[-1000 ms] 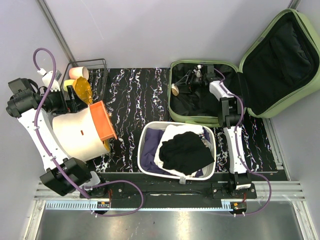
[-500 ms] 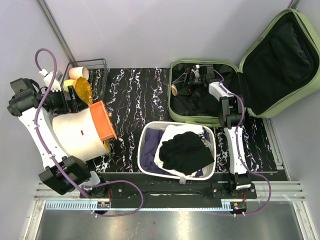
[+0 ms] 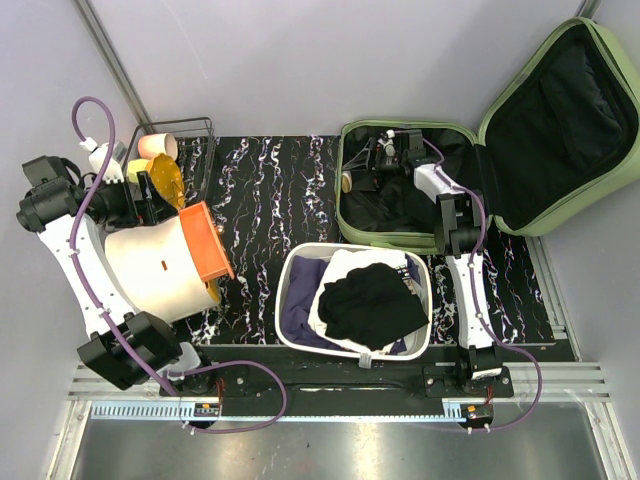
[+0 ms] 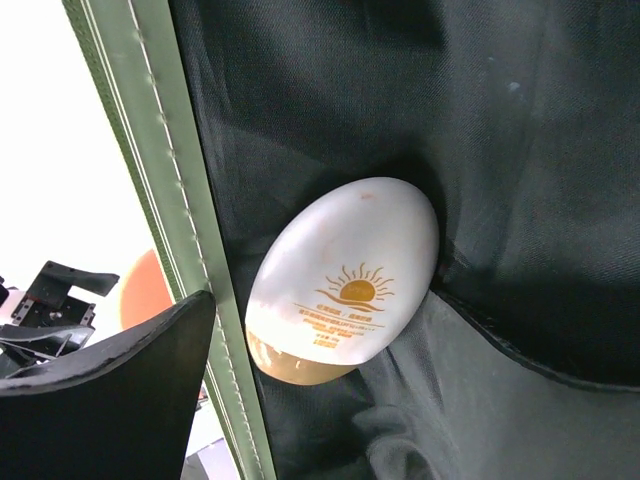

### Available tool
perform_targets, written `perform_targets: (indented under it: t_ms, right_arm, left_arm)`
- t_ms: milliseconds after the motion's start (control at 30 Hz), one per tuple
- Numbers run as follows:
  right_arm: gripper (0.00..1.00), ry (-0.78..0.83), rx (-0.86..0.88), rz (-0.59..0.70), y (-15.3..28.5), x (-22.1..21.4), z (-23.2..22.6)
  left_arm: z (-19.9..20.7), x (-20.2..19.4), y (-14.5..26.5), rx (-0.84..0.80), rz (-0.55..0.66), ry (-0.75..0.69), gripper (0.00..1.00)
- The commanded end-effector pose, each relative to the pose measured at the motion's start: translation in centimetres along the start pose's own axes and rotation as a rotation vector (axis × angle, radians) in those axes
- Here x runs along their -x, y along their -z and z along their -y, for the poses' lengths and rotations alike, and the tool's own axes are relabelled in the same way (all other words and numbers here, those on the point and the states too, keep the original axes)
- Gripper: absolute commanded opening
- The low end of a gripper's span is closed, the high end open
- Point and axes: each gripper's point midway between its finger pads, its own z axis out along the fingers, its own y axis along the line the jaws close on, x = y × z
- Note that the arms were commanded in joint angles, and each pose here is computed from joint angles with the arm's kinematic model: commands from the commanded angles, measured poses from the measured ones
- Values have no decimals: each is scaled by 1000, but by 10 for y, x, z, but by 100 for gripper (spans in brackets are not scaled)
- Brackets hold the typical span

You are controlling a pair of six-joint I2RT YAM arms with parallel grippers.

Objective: Open, take out, and arrange the luggage

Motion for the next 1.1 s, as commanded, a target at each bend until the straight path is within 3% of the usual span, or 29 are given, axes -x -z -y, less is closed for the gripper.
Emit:
perform_targets:
  t_ms: [0, 67, 100, 233, 467, 633, 733, 800, 967, 1067]
  right_arm:
    - [85, 35, 39, -54, -6, -11, -13]
    - [77, 17, 27, -50, -3, -12, -7]
    - [67, 7, 20, -50, -2, -13, -2]
    - [52, 3, 12, -23, 9, -6, 1]
    - [45, 18, 31, 18, 36, 5, -14]
    - [44, 34, 36, 33, 45, 4, -24]
    - [45, 68, -56, 65, 48, 8, -16]
    - [53, 56, -197, 83, 50, 9, 7]
    - [70, 55, -329, 118, 54, 11, 30]
    - [66, 60, -316, 117, 50, 12, 29]
  left_arm:
    - [-3, 3, -2, 7, 14, -16, 94]
    - [-2, 3, -2, 9, 14, -19, 94]
    - [-2, 3, -2, 9, 17, -20, 94]
    - [-4, 1, -2, 12, 11, -19, 94]
    - [-4, 3, -3, 7, 13, -19, 94]
    - [-4, 2, -5, 2, 9, -18, 94]
    - [-4, 3, -5, 1, 10, -19, 94]
    - [-3, 3, -4, 0, 11, -24, 94]
    - [-3, 0, -5, 0, 7, -26, 94]
    - [-2, 0, -5, -2, 7, -24, 94]
